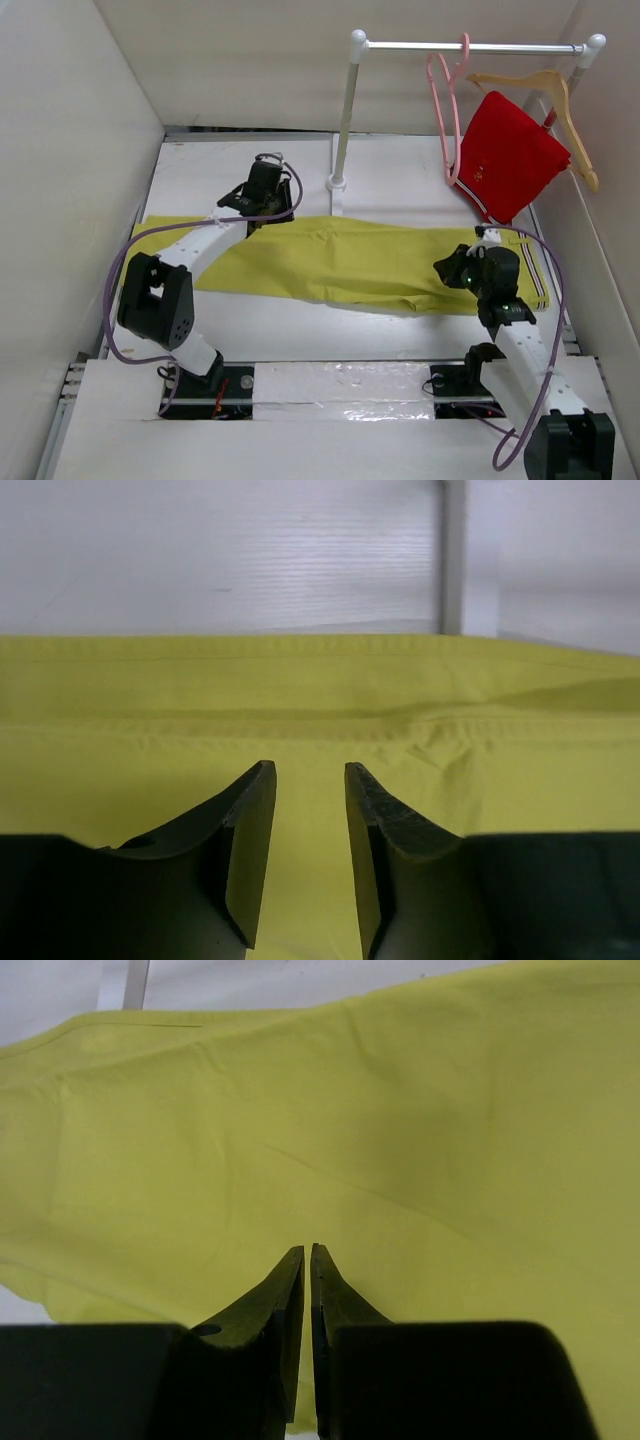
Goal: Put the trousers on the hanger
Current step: Fold the trousers at the center of the board.
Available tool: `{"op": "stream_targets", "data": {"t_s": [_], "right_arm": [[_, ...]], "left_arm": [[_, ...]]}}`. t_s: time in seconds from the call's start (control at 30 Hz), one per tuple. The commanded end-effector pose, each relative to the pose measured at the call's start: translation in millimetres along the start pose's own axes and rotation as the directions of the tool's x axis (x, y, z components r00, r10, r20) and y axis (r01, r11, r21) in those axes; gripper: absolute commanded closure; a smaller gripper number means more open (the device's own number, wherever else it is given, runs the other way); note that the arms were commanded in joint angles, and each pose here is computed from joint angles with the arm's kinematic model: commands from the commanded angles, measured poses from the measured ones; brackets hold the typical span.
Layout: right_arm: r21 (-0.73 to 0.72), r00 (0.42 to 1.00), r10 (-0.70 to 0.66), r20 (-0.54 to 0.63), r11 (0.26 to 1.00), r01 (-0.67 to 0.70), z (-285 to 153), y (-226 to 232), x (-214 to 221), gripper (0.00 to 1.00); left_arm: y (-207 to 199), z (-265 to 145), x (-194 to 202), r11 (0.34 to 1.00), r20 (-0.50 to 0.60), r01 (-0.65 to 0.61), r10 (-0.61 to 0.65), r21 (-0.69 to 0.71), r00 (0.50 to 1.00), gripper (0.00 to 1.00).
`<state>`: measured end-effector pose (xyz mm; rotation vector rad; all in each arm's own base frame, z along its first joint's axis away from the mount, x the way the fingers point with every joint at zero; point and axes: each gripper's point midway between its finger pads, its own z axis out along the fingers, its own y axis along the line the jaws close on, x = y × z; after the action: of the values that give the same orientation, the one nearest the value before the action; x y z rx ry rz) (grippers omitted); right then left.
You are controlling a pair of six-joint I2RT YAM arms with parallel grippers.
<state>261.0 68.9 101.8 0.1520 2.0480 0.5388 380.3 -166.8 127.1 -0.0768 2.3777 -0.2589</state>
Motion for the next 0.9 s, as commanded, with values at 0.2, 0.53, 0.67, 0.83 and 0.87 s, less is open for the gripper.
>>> {"op": "stream_targets", "data": {"t_s": [0.2, 0.53, 0.67, 0.83, 0.87], "right_arm": [[-0.039, 0.993, -0.072, 0.095, 0.996, 0.076, 10, 25, -25, 0.78], [-0.061, 0.991, -0.115, 0.073, 0.991, 0.119, 11, 35, -19, 0.74], [-0.069, 0.99, -0.116, 0.079, 0.99, 0.121, 12, 37, -21, 0.74], [-0.075, 0.991, -0.117, 0.064, 0.99, 0.122, 15, 38, -19, 0.74], [-0.073, 0.991, -0.12, 0.063, 0.989, 0.125, 15, 37, -19, 0.74]], "left_arm": [[-88, -28, -3, 0.845, 0.076, -0.272, 0.267, 0.461, 0.961, 0.55], [-108, 2, 27, 0.73, 0.041, -0.394, 0.45, 0.558, 0.892, 0.47], [-109, 19, 40, 0.727, 0.01, -0.429, 0.503, 0.537, 0.864, 0.47], [-113, 30, 34, 0.722, 0.021, -0.442, 0.511, 0.533, 0.859, 0.47], [-113, 32, 37, 0.72, 0.014, -0.44, 0.515, 0.537, 0.857, 0.48]]}}
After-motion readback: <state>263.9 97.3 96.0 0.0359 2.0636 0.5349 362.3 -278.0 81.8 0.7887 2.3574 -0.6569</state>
